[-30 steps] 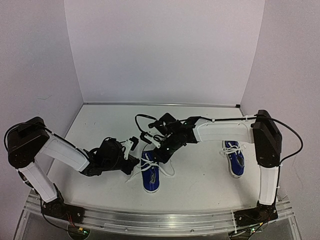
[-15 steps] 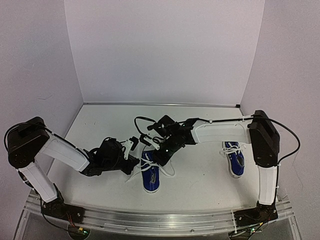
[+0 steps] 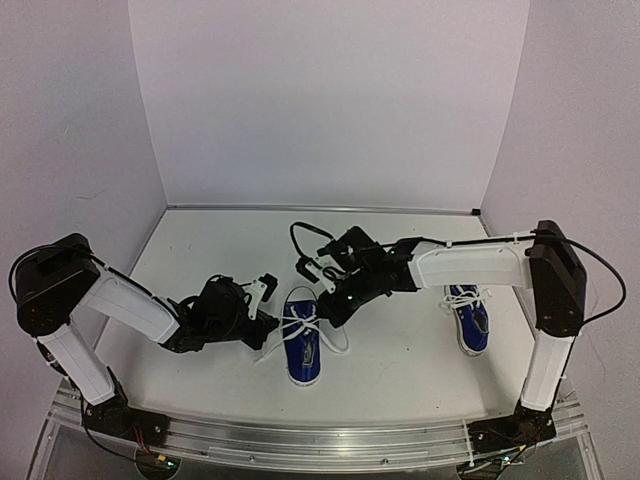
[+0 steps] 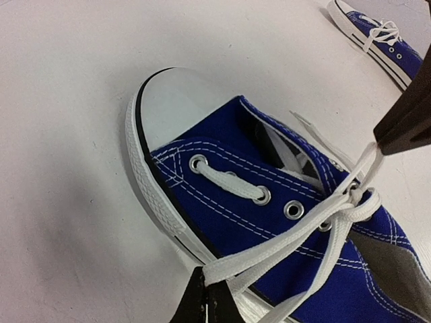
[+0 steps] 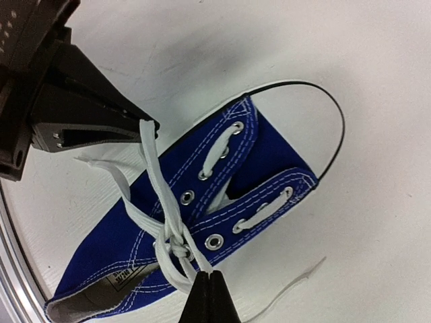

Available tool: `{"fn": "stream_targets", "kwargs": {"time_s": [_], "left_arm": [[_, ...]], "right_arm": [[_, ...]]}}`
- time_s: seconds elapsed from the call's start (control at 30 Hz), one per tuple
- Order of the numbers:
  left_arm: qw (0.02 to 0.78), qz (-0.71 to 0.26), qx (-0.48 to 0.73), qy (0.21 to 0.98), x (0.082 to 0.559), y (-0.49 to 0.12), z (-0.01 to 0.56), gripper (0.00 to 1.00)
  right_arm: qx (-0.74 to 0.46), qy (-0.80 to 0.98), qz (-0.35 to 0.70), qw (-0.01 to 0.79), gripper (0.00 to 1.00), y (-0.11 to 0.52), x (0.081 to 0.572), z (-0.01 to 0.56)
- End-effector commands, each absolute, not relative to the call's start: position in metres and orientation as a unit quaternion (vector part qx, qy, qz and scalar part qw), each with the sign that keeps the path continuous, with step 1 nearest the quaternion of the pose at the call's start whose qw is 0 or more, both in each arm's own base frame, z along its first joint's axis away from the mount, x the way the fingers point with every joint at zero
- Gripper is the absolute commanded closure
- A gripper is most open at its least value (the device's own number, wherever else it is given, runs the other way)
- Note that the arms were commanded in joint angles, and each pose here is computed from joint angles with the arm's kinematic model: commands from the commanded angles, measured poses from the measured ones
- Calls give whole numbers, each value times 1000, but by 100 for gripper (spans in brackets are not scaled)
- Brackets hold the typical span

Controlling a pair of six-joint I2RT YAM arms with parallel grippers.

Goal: Tie the shoes

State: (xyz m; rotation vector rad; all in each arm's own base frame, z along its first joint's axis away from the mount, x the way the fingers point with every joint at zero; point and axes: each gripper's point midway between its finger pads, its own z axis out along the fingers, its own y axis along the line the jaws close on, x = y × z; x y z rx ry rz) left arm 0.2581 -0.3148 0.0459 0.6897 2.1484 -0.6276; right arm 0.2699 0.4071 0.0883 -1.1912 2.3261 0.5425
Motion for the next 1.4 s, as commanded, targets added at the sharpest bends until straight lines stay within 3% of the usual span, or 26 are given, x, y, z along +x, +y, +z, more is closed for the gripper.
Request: {"fn": "stream_targets", "kwargs": {"time_s": [0.0,0.47,0.73,1.0,1.37], "left_arm": [[394,-252,266,843,261,-317,46,99],[395,-245,274,842,262,-317,46,100],[386,-236,278,847,267,-322,41,100],[346,-244,278,862,271,-339,14,100],[352,-262,267,858,296,-353,18,100]], "right_arm": [[-382,855,217,277,100,400,285,112],[-372,857,258,246,100,394,263,98],[-368,846,333,194,100,419,244,87],[-351,838,364,204,100,432,248,100],[-343,845,347,219,100,427,254,100]]}}
